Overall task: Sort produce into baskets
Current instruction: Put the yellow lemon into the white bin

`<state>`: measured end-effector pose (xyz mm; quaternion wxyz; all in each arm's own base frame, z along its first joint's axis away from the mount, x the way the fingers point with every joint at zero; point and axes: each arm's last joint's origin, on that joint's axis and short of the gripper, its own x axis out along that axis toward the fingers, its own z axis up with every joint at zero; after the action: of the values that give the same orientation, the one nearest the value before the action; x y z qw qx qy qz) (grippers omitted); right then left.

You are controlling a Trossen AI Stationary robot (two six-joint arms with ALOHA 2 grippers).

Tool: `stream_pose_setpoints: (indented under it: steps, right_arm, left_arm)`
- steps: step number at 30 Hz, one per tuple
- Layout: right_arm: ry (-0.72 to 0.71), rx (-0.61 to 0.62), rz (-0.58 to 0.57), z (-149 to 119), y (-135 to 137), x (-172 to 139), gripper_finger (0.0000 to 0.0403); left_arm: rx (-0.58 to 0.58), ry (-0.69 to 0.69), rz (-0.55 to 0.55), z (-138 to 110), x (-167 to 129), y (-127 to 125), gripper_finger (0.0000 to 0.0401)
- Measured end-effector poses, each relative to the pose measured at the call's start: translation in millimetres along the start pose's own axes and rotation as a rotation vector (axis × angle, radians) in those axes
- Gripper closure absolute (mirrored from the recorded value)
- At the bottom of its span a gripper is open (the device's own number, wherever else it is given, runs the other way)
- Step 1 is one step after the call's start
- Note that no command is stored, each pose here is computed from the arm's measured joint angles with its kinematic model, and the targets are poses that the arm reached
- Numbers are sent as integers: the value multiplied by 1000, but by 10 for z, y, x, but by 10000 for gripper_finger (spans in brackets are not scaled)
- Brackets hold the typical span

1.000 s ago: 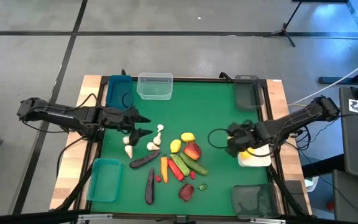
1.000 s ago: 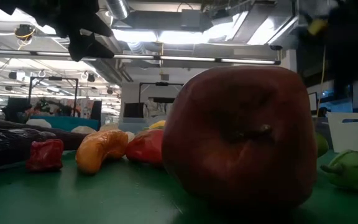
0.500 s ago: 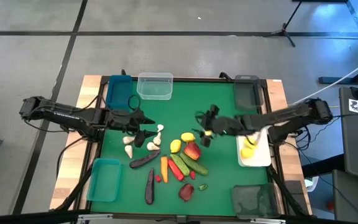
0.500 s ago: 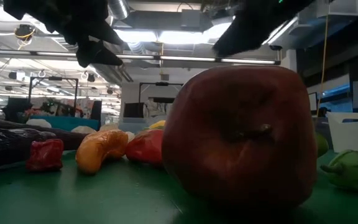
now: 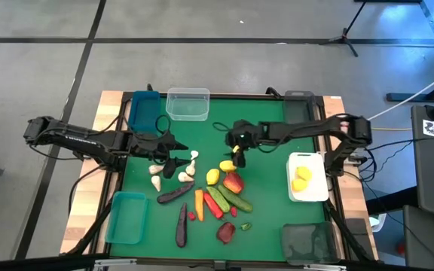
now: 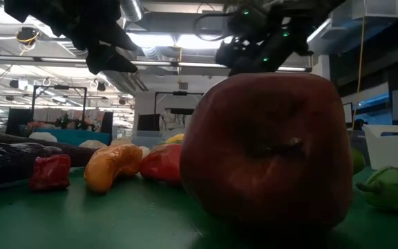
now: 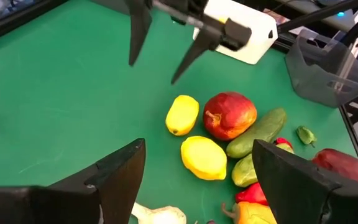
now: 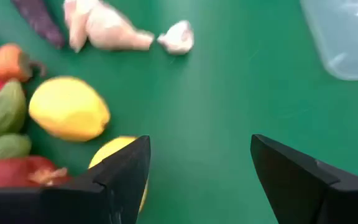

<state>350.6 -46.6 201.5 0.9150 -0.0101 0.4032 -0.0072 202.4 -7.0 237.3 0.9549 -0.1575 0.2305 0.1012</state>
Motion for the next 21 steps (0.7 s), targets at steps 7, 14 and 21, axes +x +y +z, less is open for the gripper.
stream_pose_setpoints:
  steps: [7,14,21]
  right_arm:
    - [147,-53,65,18,200,269,126]
    - [201,-38,113,-16,350,340,126]
    - [243,26,157,-53,399,332,126]
  left_arm:
    - [1,7,3,-7,0,3,111]
    - [-3,7,2,-7,0,3,111]
    - [-4,5,2,-5,0,2,111]
